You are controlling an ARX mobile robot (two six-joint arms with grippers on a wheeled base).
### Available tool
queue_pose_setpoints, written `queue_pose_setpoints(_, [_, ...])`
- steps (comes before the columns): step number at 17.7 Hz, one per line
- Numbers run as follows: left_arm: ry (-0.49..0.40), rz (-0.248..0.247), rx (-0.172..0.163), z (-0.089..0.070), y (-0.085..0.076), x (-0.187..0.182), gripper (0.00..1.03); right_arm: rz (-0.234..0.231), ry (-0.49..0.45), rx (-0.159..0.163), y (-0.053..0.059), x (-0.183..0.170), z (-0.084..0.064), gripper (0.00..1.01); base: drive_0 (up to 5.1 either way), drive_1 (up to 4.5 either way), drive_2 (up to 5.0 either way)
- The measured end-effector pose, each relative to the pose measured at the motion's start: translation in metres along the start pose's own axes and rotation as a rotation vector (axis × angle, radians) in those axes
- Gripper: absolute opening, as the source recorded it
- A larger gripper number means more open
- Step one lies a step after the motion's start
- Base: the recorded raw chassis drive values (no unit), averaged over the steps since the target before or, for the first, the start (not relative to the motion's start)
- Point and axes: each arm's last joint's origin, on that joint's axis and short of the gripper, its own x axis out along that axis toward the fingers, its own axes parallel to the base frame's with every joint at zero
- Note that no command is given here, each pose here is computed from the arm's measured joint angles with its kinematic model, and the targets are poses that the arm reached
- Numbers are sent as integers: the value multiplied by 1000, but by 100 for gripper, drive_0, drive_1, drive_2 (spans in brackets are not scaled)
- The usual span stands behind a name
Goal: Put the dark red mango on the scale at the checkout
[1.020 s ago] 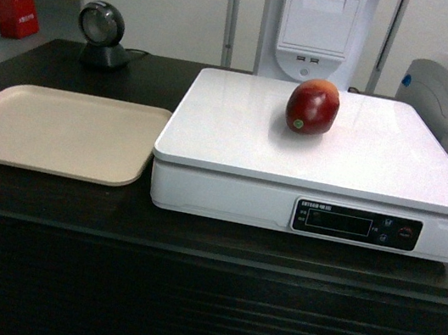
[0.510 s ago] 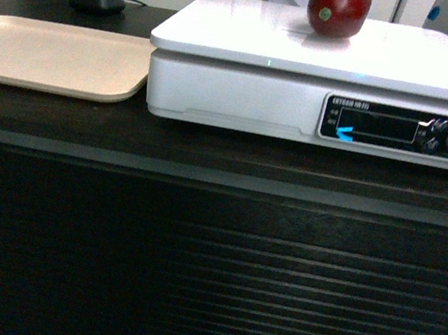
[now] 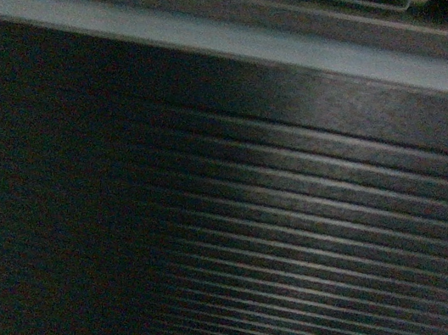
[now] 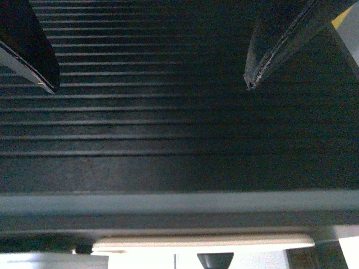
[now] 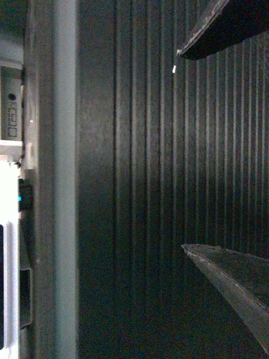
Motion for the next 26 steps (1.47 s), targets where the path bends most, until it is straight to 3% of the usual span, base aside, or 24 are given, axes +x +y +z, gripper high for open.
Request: queue_pose_setpoints(26, [2,0,0,0,0,0,98,0,1,0,0,0,0,98,0,0,0])
